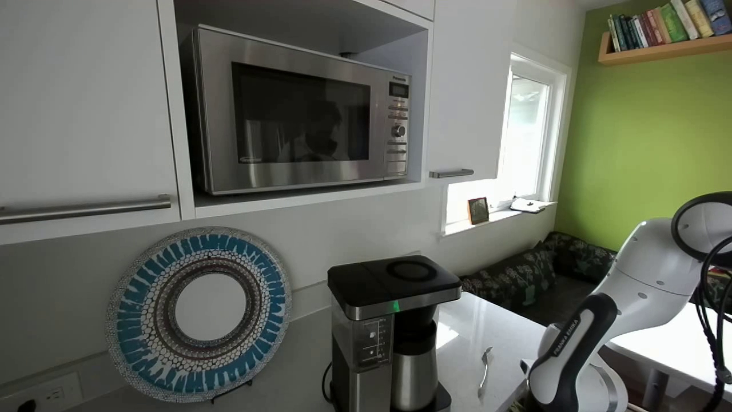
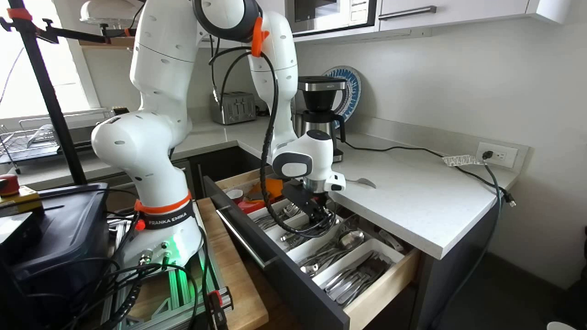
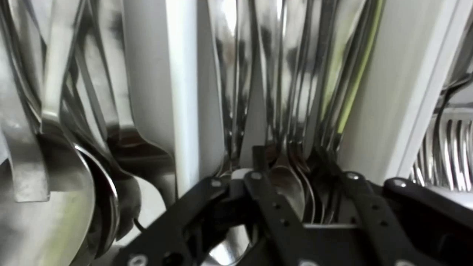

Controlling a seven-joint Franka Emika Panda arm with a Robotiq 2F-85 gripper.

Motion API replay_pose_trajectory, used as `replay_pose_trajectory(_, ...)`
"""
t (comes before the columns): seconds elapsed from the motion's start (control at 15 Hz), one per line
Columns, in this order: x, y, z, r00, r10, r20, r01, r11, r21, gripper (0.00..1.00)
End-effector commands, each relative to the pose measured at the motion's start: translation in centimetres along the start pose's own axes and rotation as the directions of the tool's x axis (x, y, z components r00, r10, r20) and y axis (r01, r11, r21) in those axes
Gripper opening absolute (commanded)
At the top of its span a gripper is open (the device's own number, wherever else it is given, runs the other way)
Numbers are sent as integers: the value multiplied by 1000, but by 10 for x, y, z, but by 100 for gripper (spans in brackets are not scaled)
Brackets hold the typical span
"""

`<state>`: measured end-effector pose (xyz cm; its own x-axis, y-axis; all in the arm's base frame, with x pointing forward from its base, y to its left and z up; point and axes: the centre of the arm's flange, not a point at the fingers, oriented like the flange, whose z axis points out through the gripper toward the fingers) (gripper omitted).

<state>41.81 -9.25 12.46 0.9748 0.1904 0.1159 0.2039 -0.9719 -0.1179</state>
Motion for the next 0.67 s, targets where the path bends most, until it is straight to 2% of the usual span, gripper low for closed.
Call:
replay_pose_trajectory(0.0, -1, 3, -7, 1000, -15, -24, 15, 1000, 2, 37)
replay_pose_trajectory(0.13, 2, 0, -5, 1000, -22, -20, 22, 1000, 6, 34)
replay_pose_trajectory(0.27, 4, -3, -5, 999, -30, -23, 31, 999, 15, 48)
replay_pose_trajectory(0.47, 6, -7, -2, 999, -35, -19, 36, 999, 33, 57)
replay_pose_trajectory(0.6, 5, -9, 1, 999, -34, -13, 34, 998, 46, 49)
